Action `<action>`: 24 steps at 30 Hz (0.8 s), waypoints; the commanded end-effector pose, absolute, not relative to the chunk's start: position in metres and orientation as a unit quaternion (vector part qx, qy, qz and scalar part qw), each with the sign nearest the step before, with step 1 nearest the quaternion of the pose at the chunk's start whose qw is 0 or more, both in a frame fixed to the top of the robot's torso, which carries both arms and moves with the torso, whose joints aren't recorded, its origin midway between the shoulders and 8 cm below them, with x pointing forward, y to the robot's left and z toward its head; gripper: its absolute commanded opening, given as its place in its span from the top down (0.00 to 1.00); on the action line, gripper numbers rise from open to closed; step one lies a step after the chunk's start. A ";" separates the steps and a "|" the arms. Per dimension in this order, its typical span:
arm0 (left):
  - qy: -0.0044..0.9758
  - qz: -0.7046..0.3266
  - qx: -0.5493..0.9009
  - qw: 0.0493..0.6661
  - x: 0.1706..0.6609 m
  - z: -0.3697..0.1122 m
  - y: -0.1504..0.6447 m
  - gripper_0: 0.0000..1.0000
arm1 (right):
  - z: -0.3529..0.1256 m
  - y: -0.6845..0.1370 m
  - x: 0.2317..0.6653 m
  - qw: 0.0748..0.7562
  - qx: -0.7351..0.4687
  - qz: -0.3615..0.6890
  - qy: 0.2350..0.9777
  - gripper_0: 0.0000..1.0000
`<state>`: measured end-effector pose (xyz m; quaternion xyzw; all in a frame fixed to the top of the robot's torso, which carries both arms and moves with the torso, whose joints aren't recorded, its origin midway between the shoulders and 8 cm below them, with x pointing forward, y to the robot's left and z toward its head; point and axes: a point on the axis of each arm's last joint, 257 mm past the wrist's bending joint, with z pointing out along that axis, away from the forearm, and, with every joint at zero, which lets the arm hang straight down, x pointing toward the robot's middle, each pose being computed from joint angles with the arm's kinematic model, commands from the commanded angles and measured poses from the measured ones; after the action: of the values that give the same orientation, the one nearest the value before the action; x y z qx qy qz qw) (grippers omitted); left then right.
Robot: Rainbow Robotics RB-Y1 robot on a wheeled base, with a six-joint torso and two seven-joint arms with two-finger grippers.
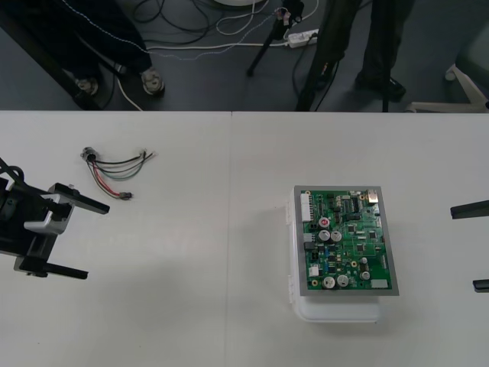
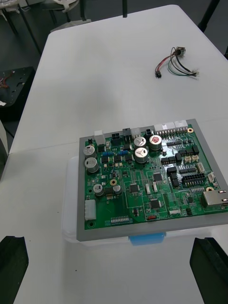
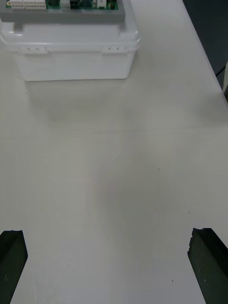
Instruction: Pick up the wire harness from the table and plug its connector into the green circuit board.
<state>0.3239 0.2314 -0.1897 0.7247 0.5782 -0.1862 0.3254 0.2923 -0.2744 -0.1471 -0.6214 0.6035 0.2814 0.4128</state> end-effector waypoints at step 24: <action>0.574 -0.034 0.771 0.274 0.466 -0.204 0.256 0.00 | -0.118 -0.259 0.307 0.484 -0.547 0.349 0.587 0.00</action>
<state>0.4490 0.2681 -0.2153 0.7286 0.6217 -0.0594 0.2812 0.2990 -0.2639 -0.1307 -0.5626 0.5899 0.3357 0.4720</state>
